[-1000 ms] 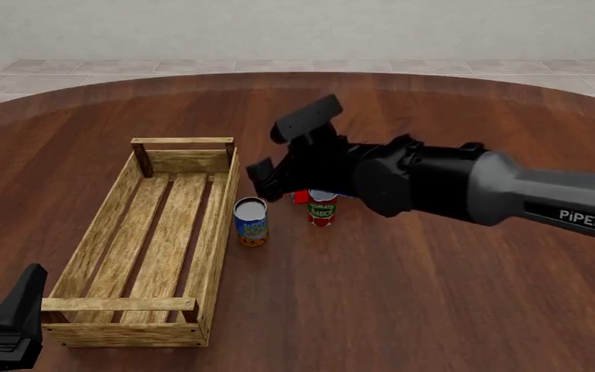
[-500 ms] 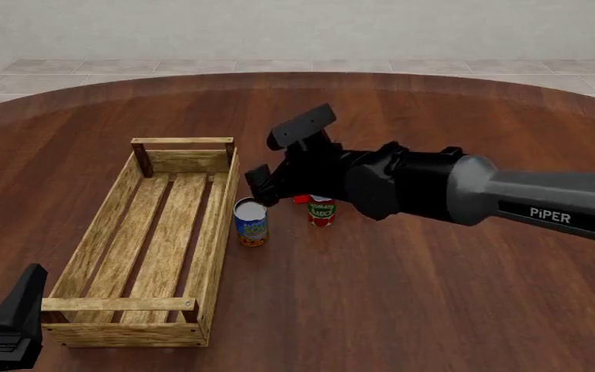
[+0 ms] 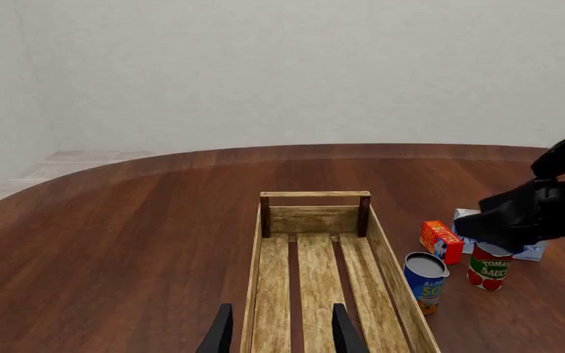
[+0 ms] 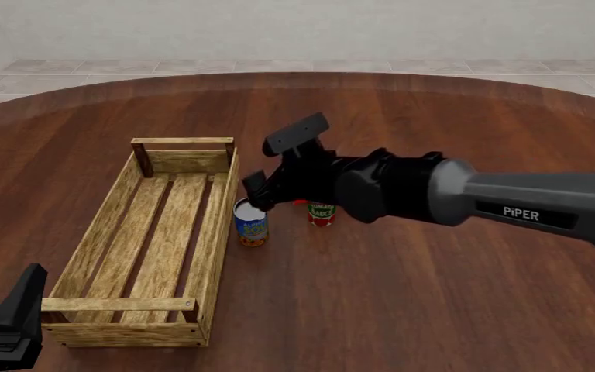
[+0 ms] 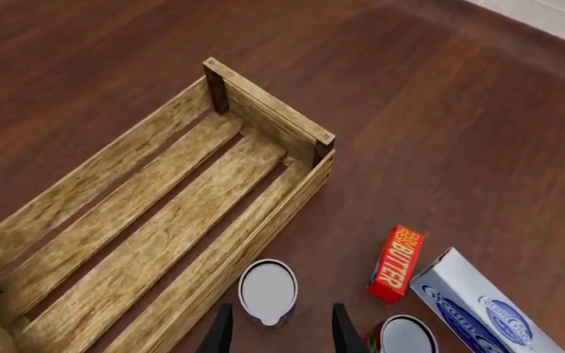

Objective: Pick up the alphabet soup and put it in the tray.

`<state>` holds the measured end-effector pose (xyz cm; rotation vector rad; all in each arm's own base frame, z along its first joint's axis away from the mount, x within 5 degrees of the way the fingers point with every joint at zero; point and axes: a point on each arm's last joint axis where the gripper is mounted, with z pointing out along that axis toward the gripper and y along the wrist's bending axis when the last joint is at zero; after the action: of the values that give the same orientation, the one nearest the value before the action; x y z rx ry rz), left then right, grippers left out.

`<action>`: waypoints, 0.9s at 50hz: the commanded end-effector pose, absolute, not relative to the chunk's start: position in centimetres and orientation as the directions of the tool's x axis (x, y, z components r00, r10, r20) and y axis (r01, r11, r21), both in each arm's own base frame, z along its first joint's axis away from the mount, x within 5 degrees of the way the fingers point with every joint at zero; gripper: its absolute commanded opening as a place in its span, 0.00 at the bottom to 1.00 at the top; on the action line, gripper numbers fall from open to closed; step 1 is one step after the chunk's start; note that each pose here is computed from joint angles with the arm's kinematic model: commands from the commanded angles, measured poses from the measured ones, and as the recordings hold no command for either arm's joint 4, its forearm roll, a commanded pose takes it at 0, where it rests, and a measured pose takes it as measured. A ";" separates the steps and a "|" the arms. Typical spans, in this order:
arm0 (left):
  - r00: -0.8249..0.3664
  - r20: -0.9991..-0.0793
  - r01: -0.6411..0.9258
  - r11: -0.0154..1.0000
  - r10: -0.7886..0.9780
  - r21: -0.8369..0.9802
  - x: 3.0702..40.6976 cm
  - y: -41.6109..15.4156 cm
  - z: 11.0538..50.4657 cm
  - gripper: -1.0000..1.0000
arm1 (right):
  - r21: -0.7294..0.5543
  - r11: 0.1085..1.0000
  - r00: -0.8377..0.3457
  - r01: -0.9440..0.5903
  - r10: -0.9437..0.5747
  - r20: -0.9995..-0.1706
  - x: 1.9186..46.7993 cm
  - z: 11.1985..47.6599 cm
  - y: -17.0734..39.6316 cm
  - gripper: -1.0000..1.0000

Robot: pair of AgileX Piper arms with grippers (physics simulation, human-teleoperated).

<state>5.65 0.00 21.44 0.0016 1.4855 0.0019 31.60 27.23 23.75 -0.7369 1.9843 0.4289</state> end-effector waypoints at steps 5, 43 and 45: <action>0.086 -0.996 -0.001 1.000 0.003 0.003 5.6 0.0 21.4 1.00 | 0.009 0.760 -0.385 -0.650 -0.319 -0.866 31.8 23.2 27.5 1.00; 0.085 -0.996 -0.001 1.000 0.003 0.002 5.6 0.0 21.4 1.00 | 0.021 0.765 -0.430 -0.644 -0.339 -0.837 32.9 20.6 28.4 1.00; 0.086 -0.996 -0.001 1.000 0.002 0.002 5.6 0.0 21.4 1.00 | 0.020 0.766 -0.433 -0.642 -0.341 -0.835 33.0 20.5 28.4 1.00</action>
<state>5.65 0.00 21.44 0.0016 1.4855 0.0019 32.56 28.42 21.03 -0.7378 2.0350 0.4314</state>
